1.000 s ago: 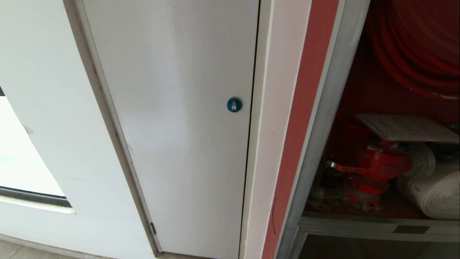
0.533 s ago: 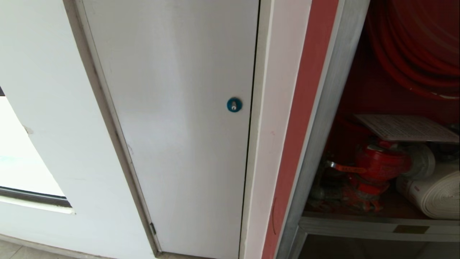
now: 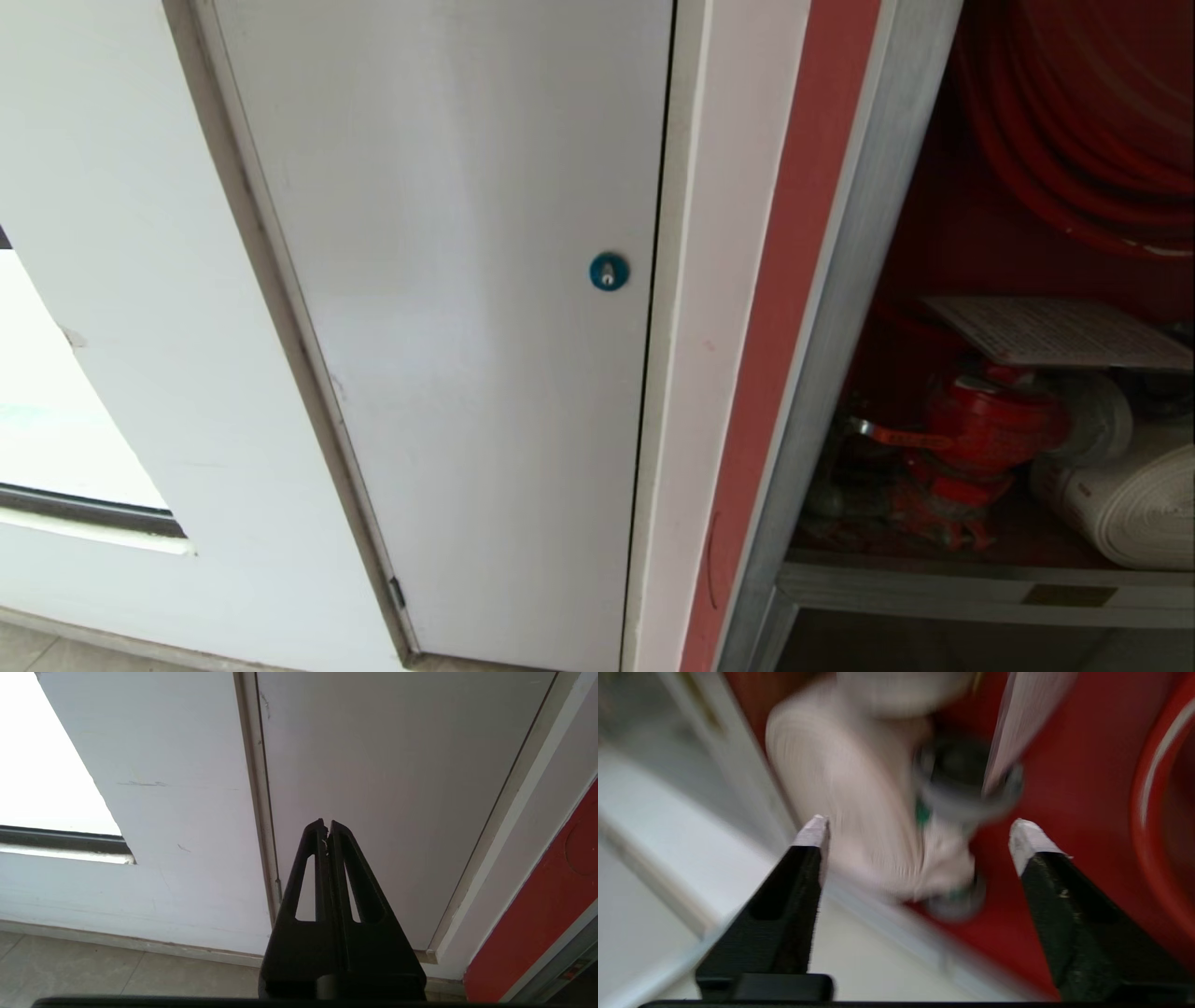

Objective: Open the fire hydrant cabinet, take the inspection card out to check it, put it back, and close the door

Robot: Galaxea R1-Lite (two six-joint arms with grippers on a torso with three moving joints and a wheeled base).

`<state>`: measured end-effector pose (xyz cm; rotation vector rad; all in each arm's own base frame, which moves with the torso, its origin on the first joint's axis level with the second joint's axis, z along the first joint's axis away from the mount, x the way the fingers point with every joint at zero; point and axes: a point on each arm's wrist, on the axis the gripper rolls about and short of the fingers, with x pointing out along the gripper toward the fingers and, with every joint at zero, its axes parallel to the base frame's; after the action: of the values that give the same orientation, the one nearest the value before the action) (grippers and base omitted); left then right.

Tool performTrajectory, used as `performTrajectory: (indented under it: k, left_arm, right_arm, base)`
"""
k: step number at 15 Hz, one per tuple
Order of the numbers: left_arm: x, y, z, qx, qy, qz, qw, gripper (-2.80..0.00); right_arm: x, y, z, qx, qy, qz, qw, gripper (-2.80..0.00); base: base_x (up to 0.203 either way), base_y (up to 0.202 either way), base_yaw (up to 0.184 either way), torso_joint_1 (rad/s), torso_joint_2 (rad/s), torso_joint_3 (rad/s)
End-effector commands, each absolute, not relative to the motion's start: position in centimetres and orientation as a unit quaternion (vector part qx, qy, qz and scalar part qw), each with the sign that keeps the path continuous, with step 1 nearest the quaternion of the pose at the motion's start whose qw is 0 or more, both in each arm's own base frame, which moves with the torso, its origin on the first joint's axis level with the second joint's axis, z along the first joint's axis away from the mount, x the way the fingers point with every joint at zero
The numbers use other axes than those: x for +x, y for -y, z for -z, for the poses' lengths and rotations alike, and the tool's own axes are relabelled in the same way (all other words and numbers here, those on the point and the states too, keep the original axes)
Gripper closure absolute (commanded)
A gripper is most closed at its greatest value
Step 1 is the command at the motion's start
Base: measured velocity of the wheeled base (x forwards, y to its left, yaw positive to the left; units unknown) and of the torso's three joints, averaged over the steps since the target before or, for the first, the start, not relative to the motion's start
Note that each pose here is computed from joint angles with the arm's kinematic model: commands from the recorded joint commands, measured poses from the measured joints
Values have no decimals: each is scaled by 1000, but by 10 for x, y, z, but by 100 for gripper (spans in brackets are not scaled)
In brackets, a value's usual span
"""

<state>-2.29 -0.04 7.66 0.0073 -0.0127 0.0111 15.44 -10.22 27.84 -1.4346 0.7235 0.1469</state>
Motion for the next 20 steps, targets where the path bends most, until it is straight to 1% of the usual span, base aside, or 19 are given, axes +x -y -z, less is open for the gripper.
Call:
performTrajectory:
  k: [1,9,12,14,17,18,20]
  left_arm:
    - [-22,0,-75,4,4,-6,1000,0]
    - [-22,0,-75,4,4,-5,1000,0]
    - [-22,0,-75,4,3,-5,1000,0]
    - [-22,0,-75,4,4,-6,1000,0]
    - [-22,0,-75,4,4,-6,1000,0]
    - [-22,0,-75,4,4,-5,1000,0]
    - [-22,0,-75,4,4,-5,1000,0]
  right_arm:
    - [169,112,-268,-634,-313,-95,701,-280]
    - [223,133,-255,-675,-243,-69,693,-280]
    - [237,128,-253,-680,-221,-73,695,-280]
    - [243,118,-254,-670,-206,-78,709,-280]
    - [249,121,-253,-675,-202,-68,706,-280]
    - [253,123,-254,-682,-195,-55,703,0]
    - [255,124,-256,-687,-193,-43,700,0]
  base:
    - [0,0,0,0,0,0]
    - [0,0,0,0,0,0]
    - [0,0,0,0,0,0]
    - [0,0,0,0,0,0]
    - [0,0,0,0,0,0]
    - [0,0,0,0,0,0]
    - [0,0,0,0,0,0]
